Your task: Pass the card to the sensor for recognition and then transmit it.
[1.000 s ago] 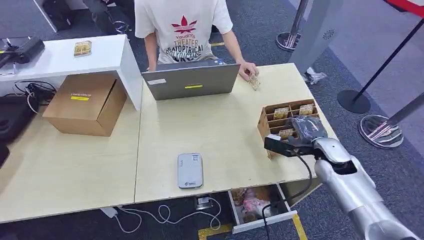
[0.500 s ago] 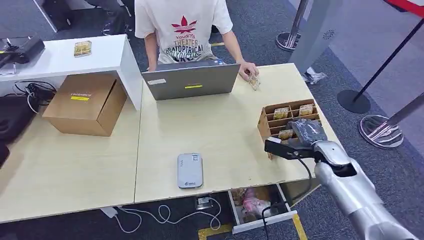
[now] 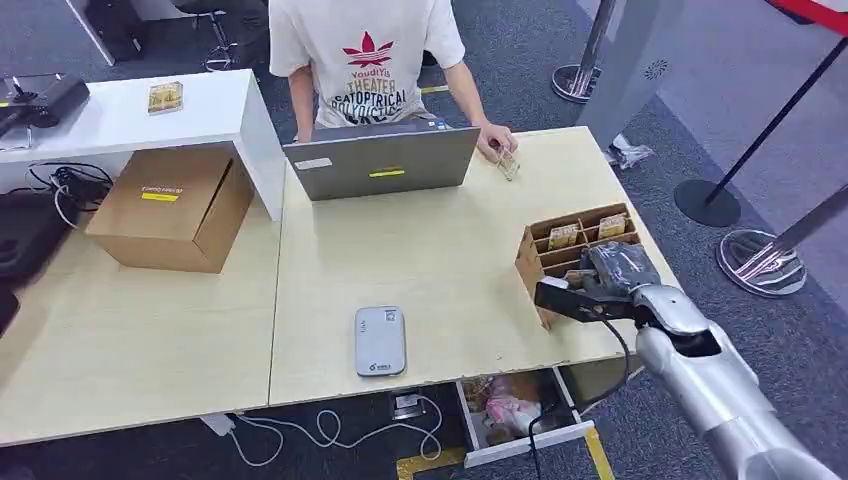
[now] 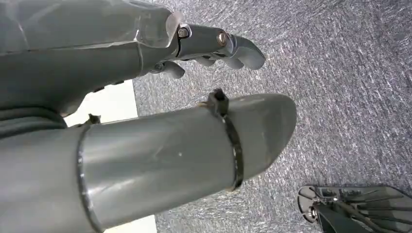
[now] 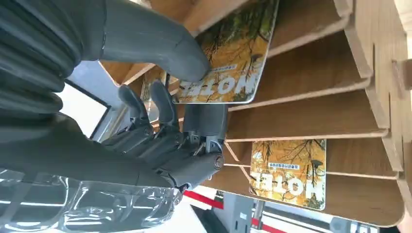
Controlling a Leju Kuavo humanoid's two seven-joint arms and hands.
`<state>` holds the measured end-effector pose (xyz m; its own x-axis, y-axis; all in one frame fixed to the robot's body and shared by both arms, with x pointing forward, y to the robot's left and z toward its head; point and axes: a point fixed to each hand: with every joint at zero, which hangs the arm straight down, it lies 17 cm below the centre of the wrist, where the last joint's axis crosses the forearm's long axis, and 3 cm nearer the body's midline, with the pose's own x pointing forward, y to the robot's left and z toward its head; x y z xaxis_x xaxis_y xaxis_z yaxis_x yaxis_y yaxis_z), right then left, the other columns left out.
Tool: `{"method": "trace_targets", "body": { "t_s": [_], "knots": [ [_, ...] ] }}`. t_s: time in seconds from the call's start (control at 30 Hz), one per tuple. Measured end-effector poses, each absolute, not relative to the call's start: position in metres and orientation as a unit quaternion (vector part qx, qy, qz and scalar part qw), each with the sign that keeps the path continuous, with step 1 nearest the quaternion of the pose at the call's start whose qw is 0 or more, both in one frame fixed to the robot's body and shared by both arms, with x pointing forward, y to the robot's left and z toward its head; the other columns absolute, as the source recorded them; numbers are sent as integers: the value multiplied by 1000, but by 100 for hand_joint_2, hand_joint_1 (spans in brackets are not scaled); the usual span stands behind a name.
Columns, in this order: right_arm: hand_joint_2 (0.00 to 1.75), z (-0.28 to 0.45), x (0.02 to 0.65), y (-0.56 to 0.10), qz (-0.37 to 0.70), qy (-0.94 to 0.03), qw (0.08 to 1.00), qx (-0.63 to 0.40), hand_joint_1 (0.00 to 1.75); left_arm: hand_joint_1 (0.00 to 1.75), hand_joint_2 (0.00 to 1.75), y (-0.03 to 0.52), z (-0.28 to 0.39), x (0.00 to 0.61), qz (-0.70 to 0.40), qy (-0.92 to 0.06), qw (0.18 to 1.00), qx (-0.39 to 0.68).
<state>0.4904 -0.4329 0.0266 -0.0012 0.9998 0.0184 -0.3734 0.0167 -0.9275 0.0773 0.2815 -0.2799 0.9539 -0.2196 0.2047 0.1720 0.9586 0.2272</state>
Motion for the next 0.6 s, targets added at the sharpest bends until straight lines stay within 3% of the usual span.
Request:
{"method": "trace_targets", "body": {
  "t_s": [0.37,0.6],
  "knots": [
    [175,29,486,-441,579,-399,591,-395,168,0,0,281,-280,78,-104,-115,982,103],
    [175,45,498,-440,576,-408,581,-405,166,0,0,281,-280,78,-105,-115,982,103]
  ]
}}
